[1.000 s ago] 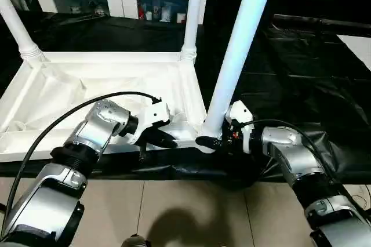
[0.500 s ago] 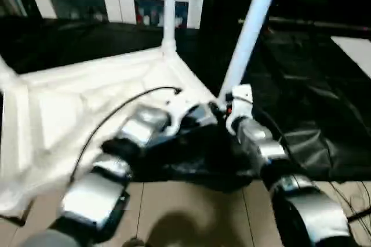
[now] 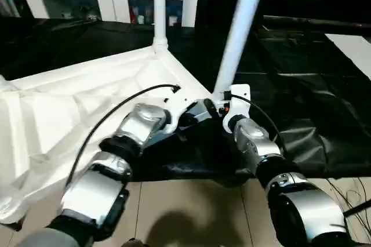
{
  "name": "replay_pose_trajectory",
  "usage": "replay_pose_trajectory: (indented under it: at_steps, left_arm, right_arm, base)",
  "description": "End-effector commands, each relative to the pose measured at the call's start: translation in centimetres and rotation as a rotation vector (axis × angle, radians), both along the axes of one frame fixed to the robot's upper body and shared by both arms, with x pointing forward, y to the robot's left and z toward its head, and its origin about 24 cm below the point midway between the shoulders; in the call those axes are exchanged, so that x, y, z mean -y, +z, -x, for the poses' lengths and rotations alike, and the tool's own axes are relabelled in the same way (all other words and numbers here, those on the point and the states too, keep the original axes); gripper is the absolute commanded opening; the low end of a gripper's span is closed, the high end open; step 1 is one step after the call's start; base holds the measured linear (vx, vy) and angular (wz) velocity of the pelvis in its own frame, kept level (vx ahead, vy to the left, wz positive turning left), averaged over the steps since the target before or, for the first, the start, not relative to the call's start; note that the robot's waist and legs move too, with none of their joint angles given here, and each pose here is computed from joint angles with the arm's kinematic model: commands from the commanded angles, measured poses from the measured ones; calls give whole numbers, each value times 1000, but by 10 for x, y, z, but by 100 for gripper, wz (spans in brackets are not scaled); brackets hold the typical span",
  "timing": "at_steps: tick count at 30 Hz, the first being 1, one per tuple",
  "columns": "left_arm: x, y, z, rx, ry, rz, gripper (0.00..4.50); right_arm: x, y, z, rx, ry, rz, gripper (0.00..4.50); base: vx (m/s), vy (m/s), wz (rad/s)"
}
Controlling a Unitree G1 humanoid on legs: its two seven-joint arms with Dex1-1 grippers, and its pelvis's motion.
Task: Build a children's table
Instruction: Rotate leg to tighten
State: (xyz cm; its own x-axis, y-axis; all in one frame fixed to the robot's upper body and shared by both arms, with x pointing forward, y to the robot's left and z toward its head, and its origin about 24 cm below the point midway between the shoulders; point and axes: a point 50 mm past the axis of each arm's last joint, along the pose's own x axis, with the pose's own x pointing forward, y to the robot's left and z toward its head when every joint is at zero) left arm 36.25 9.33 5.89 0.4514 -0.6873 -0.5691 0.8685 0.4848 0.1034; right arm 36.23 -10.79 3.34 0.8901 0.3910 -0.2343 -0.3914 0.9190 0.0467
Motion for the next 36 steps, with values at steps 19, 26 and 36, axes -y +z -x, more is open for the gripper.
replay_pose_trajectory:
  at_steps: [19, 26, 36]
  left_arm:
    - [-24, 17, 29, -91, -507, 6, 0]
    - [-25, 16, 30, -97, -511, 2, 0]
    - [-29, 14, 33, -114, -508, 1, 0]
  right_arm:
    - [31, 13, 45, -3, 702, 29, 394]
    - [32, 10, 48, -34, 732, 45, 337]
    - [32, 7, 50, -51, 722, 31, 277]
  base:
    - [0, 0, 0]
    - [0, 0, 0]
    - [0, 0, 0]
